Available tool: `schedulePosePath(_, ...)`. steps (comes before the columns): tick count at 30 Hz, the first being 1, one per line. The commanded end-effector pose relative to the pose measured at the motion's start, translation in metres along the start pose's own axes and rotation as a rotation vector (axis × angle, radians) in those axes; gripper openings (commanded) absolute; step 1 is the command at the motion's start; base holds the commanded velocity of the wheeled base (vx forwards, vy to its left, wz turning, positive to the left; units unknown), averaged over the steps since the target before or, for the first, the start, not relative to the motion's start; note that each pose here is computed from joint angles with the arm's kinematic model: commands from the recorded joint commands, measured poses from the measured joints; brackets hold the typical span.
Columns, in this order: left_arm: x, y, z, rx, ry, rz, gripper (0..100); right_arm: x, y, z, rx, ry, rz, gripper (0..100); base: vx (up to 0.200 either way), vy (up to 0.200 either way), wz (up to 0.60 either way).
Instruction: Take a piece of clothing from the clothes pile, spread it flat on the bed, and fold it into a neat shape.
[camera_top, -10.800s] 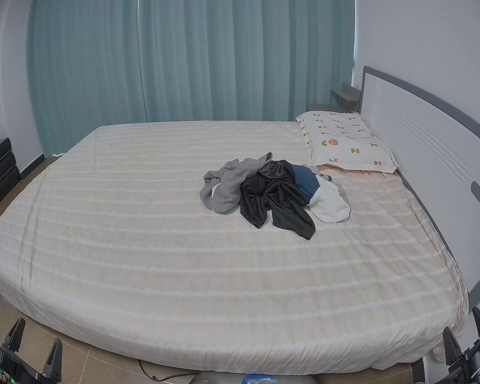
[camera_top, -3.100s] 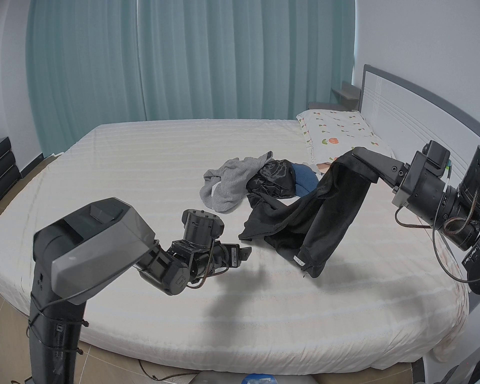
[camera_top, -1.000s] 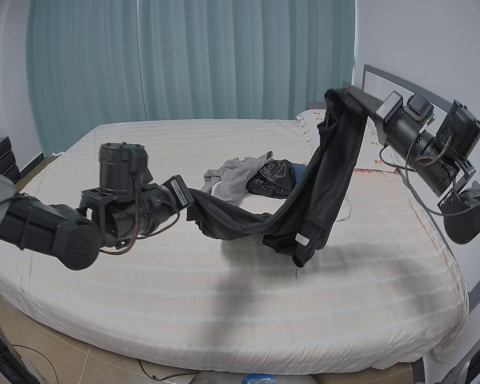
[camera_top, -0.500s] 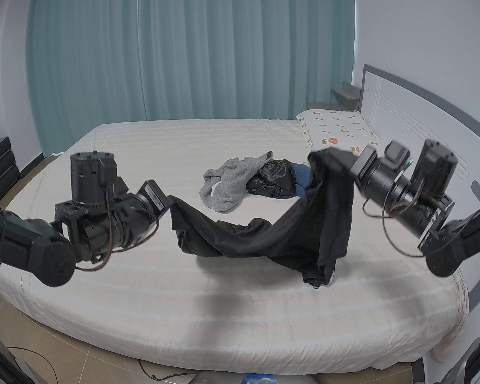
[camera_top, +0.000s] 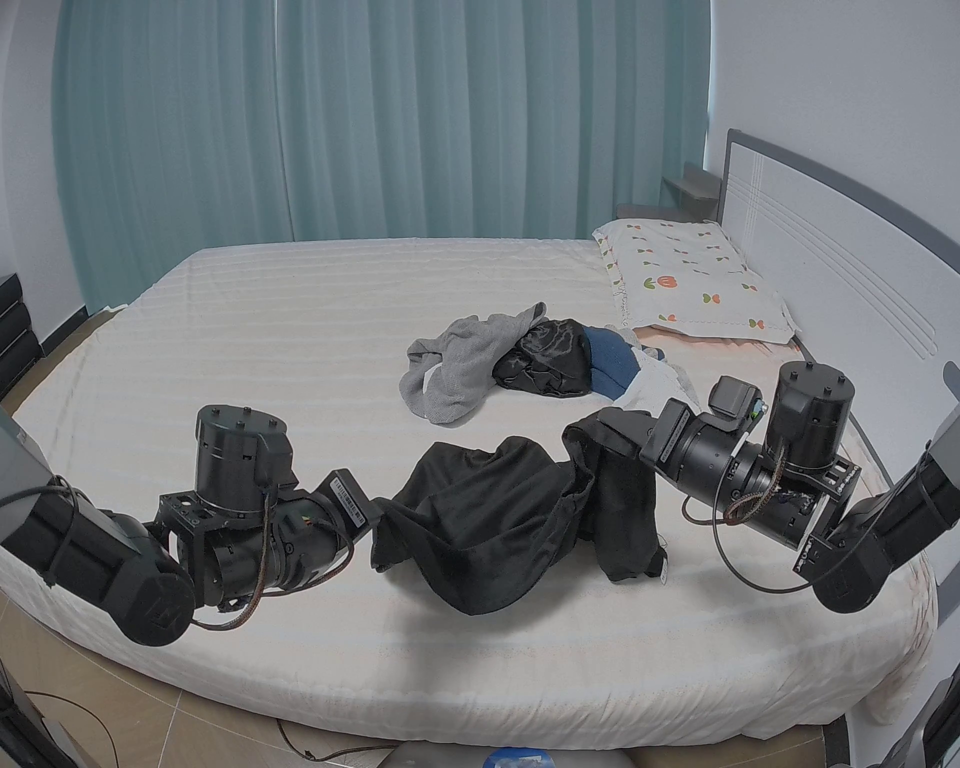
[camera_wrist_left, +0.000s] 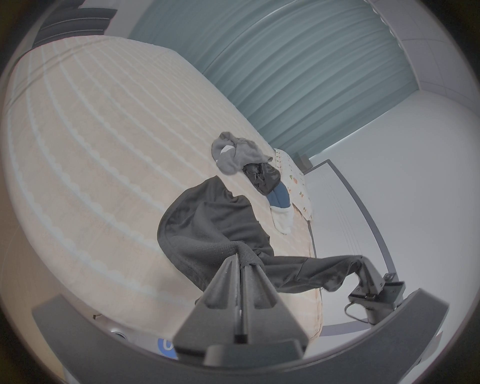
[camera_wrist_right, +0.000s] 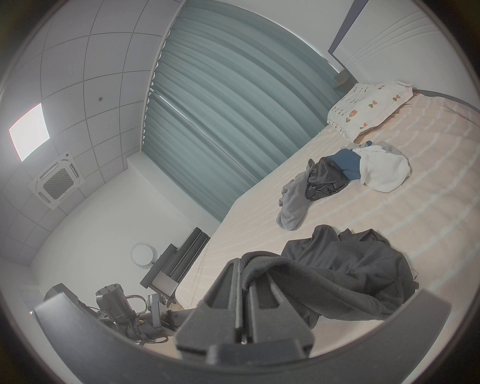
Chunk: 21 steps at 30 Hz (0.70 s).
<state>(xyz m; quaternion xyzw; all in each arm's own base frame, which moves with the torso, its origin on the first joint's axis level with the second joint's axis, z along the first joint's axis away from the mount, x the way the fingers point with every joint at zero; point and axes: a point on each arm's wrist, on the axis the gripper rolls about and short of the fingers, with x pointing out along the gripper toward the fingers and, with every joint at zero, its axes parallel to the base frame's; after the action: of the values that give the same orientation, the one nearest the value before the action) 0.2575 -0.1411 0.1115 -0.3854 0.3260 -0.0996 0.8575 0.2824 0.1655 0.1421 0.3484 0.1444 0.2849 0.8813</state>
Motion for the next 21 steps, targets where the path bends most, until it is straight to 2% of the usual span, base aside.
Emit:
schedulePosePath(1,0.0003,0.0029,-0.0032,0.0,0.011,0.011,0,-0.0011,0.0004,-0.0006,0.001,0.002,-0.001,0,-0.2,0.0,0.0)
schedulePosePath(5,-0.0004,0.0063,-0.006,0.006,0.032,0.004,0,-0.0048,0.0017,0.0009,0.0,-0.003,0.0,0,-0.2,0.0,0.0)
schedulePosePath(12,-0.0025,0.0034,-0.004,0.007,0.008,-0.026,0,-0.0055,0.002,0.0011,-0.001,-0.003,0.0,0,-0.2,0.0,0.0)
schedulePosePath(21,-0.0025,-0.0004,-0.0014,0.006,-0.019,-0.028,0,-0.0063,0.0027,0.0027,-0.002,-0.013,-0.001,0,0.0,0.0,0.0)
